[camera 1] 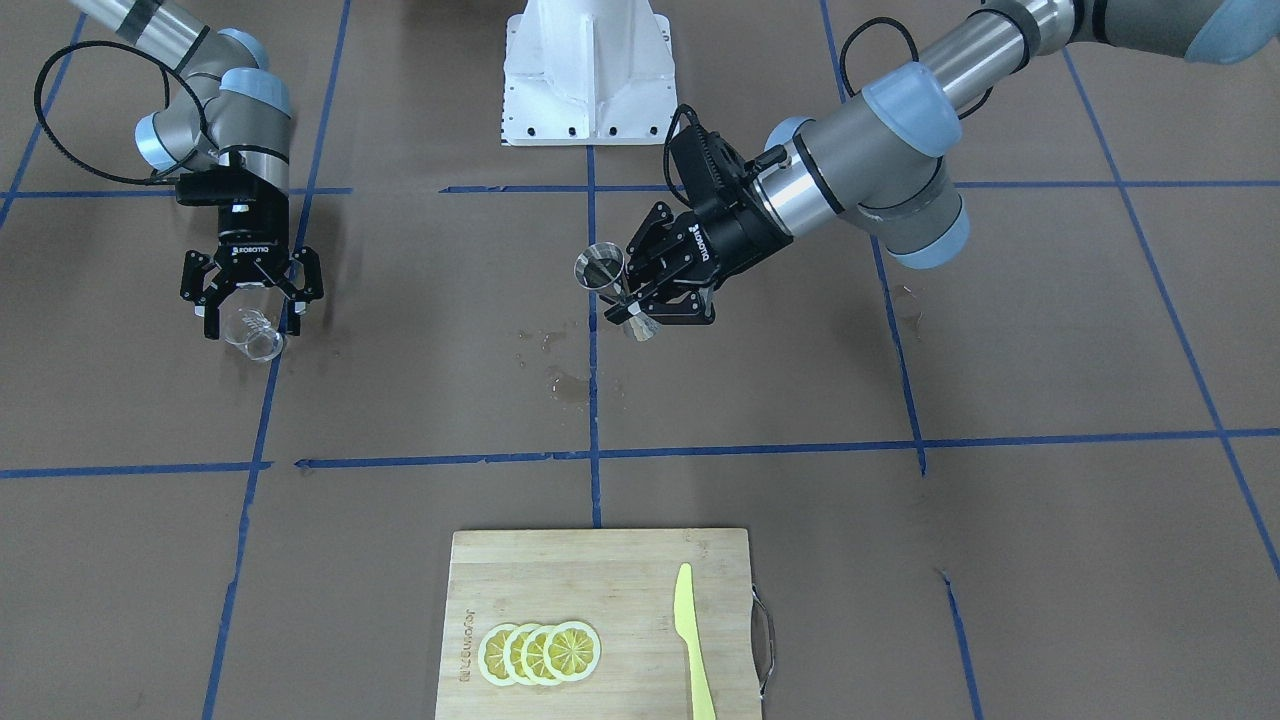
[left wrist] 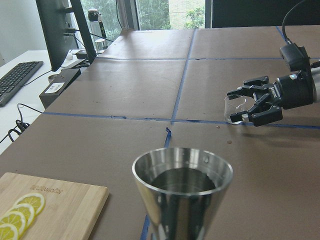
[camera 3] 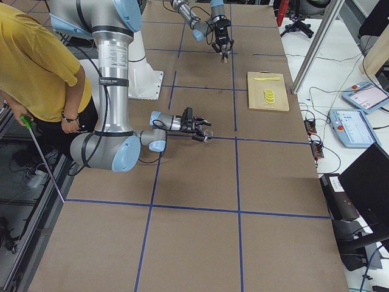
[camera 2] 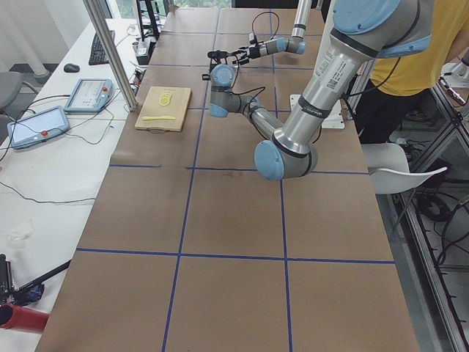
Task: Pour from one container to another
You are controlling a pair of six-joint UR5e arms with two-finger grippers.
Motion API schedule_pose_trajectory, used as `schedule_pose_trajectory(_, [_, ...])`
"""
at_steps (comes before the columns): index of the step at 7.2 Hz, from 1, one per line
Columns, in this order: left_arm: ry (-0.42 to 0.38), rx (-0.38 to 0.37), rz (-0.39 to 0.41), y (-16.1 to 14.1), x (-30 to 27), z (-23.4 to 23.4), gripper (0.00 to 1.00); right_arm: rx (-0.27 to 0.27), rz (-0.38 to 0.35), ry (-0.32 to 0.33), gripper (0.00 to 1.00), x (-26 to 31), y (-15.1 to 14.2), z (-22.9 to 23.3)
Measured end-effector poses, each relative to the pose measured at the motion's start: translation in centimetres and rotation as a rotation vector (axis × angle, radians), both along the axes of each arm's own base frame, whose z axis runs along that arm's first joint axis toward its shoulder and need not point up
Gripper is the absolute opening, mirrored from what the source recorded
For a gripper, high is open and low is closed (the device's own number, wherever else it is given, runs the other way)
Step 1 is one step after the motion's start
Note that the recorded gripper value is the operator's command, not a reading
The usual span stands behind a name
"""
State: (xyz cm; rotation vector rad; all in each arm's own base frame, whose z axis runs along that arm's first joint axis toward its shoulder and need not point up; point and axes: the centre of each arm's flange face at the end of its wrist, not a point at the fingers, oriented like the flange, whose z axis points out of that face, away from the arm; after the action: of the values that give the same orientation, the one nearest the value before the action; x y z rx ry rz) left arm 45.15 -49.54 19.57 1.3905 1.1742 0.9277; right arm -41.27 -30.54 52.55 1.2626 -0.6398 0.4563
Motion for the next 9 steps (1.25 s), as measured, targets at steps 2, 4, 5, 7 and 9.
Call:
schedule_pose_trajectory(2, [0.0, 0.0, 0.0, 0.0, 0.0, 0.0, 0.0, 0.046, 0.017, 0.016, 1.0, 1.4, 0.0, -4.1])
schedule_pose_trajectory(4, [0.0, 0.0, 0.0, 0.0, 0.0, 0.0, 0.0, 0.042, -0.035, 0.01, 1.0, 2.4, -1.1, -6.6])
schedule_pose_trajectory(5, [0.0, 0.001, 0.0, 0.0, 0.0, 0.1, 0.0, 0.017, -0.081, -0.001, 1.0, 3.3, -2.7, -6.8])
schedule_pose_trajectory(7, [0.0, 0.0, -0.005, -0.1, -0.1, 0.1, 0.0, -0.062, -0.175, -0.017, 1.0, 6.9, -7.8, -6.2])
schedule_pose_trajectory(9, [0.002, -0.002, -0.015, -0.2, -0.1, 0.0, 0.0, -0.204, -0.28, -0.008, 1.0, 13.5, -14.1, -5.1])
